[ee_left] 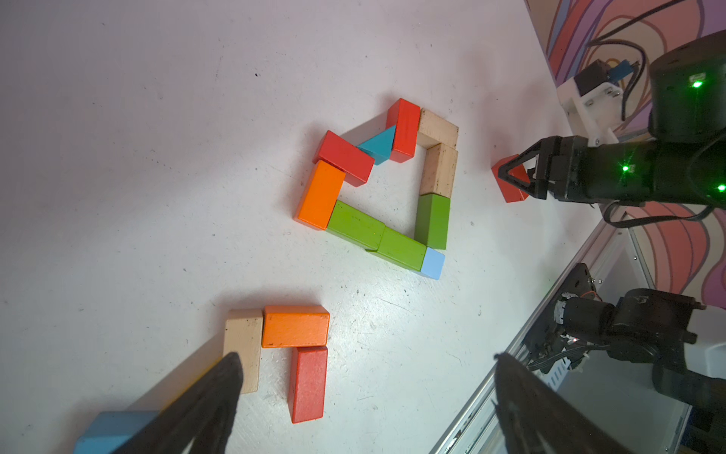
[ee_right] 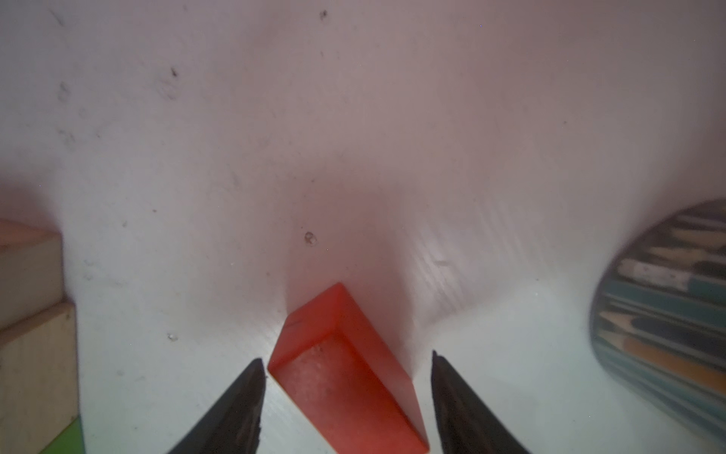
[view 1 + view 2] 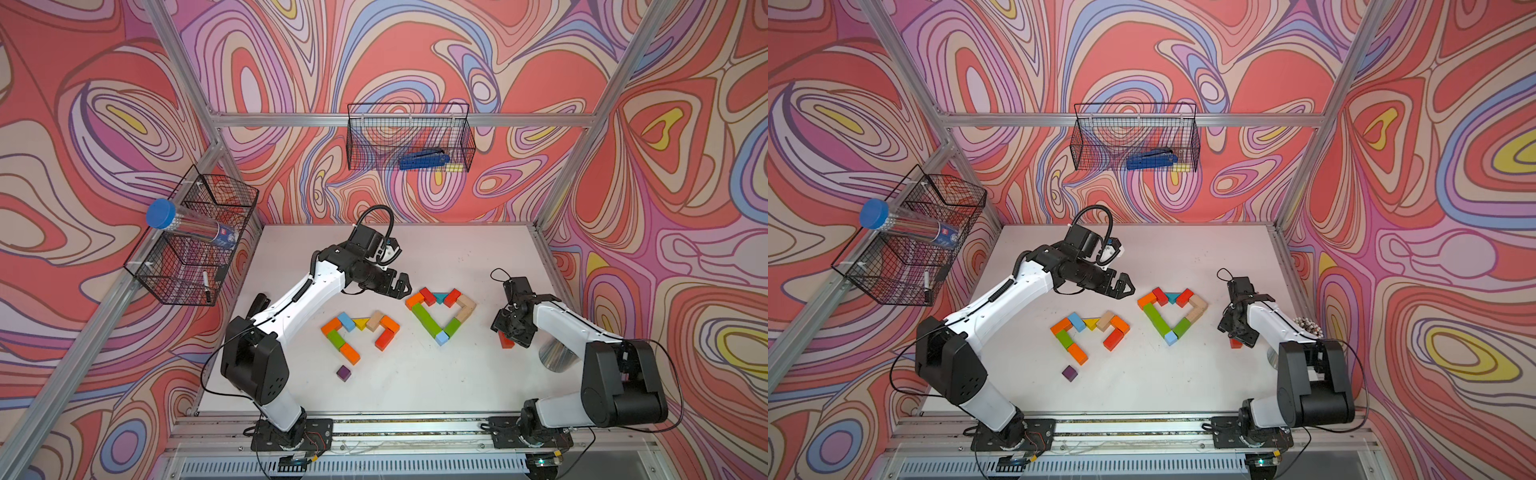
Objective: Assemble a heart with building blocks
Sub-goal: Pick up the building block from the center of the board, then place the building block at the center of the board.
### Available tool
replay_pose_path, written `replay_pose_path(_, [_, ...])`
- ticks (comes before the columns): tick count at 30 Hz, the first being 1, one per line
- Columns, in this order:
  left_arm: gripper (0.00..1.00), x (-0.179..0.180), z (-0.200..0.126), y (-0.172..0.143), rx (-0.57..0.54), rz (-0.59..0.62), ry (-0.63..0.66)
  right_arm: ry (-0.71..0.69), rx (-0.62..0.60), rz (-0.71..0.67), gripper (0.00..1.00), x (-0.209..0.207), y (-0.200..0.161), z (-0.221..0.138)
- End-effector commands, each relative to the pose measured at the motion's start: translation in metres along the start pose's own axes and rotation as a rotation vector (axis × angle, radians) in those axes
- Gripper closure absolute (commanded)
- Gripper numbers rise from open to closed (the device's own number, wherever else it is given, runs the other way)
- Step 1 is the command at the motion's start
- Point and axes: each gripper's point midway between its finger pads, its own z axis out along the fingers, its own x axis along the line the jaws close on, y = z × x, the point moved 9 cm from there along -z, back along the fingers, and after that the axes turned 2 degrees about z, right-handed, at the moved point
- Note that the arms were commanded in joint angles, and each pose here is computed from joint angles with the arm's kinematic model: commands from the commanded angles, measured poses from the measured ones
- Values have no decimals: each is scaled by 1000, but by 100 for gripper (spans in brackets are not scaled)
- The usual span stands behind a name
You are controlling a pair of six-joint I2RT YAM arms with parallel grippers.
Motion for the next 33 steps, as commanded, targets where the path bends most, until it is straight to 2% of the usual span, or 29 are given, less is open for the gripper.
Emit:
replay_pose_path(1, [0, -3, -9, 0, -27, 10, -11, 0, 5, -3, 42, -2, 0, 7])
replay_pose_path(12, [0, 3, -19, -7, -50, -40, -9, 39, -13, -22, 73, 1, 0, 6])
replay_pose_path(17, [1, 19, -33, -23, -63, -109, 4, 136, -45, -43, 80, 5, -9, -14])
replay_pose_path(22, [1, 34, -52, -37, -84, -144, 50, 243, -58, -95, 82, 31, -43, -43])
replay_pose_path(33, [1, 45, -65, -50, -113, -176, 90, 439, -27, -194, 83, 109, -158, -85])
